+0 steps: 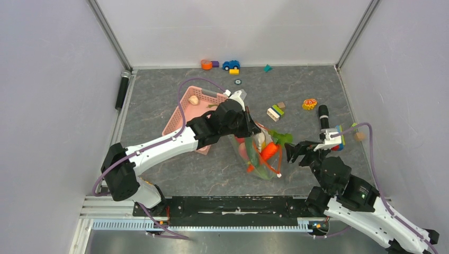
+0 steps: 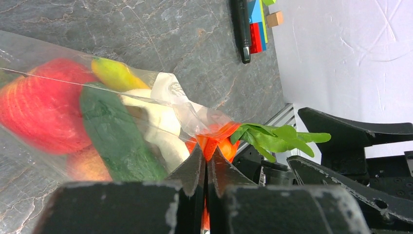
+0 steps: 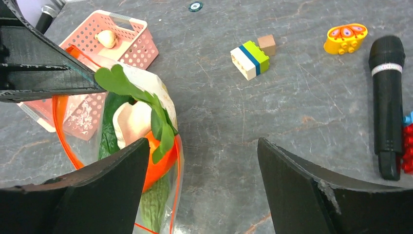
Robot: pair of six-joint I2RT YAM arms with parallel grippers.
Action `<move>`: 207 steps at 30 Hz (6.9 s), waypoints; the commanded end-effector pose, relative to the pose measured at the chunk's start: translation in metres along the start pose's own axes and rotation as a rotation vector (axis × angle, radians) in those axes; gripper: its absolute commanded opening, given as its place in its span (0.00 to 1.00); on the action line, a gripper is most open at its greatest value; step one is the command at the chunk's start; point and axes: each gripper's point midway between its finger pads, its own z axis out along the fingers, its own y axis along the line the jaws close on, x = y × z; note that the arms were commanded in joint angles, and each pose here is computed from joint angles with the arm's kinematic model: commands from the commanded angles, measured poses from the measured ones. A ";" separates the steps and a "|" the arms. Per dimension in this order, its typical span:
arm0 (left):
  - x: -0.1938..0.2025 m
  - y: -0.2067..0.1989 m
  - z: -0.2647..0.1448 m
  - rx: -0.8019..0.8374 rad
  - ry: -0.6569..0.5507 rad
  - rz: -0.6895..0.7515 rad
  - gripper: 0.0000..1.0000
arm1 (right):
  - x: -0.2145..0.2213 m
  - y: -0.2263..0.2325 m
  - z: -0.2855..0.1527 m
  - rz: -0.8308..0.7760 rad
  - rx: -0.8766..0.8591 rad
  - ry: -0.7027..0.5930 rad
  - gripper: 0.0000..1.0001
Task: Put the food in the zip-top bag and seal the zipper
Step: Adjust the fake vegetable in the zipper food storage bag, then pick up the fake vegetable from the bin.
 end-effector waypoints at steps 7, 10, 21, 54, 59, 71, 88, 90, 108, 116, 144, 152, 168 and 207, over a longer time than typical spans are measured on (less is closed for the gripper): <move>-0.021 -0.026 -0.016 0.084 -0.062 -0.002 0.02 | 0.057 -0.009 0.002 0.042 0.023 0.129 0.81; -0.021 -0.025 -0.017 0.084 -0.064 -0.003 0.02 | 0.071 -0.005 0.011 0.042 0.028 0.151 0.77; -0.018 -0.024 -0.022 0.093 -0.059 -0.004 0.02 | 0.070 0.016 0.029 0.057 -0.022 0.118 0.67; -0.036 0.000 -0.035 -0.068 -0.099 0.161 0.38 | 0.014 0.058 0.021 0.037 -0.153 0.127 0.00; -0.035 0.004 -0.045 -0.079 -0.100 0.194 0.62 | 0.015 0.049 0.024 0.067 -0.084 0.125 0.00; -0.027 -0.008 -0.105 0.060 -0.135 0.282 0.82 | 0.016 0.055 0.035 0.040 -0.051 0.164 0.00; -0.018 -0.012 -0.109 0.093 -0.098 0.336 1.00 | 0.000 0.061 0.056 0.036 -0.049 0.101 0.00; -0.020 -0.006 -0.107 0.064 -0.111 0.324 1.00 | 0.001 0.061 0.056 0.033 -0.051 0.104 0.00; -0.023 0.003 -0.110 0.014 -0.129 0.321 1.00 | 0.011 0.059 0.063 0.021 -0.045 0.120 0.00; -0.015 0.007 -0.112 0.018 -0.100 0.304 1.00 | 0.014 0.053 0.067 0.016 -0.016 0.126 0.00; 0.028 0.008 0.002 -0.091 -0.007 0.255 0.52 | -0.001 0.086 0.059 0.025 -0.212 0.113 0.00; 0.017 0.036 0.047 -0.193 0.001 0.170 0.25 | -0.005 0.105 0.047 0.043 -0.345 0.102 0.00; 0.049 0.103 0.083 -0.435 0.221 0.141 0.24 | -0.027 0.081 0.044 0.108 -0.241 -0.017 0.00; -0.205 0.265 -0.027 -0.615 -0.442 -0.152 1.00 | -0.005 -0.011 0.107 -0.096 0.292 0.140 0.00</move>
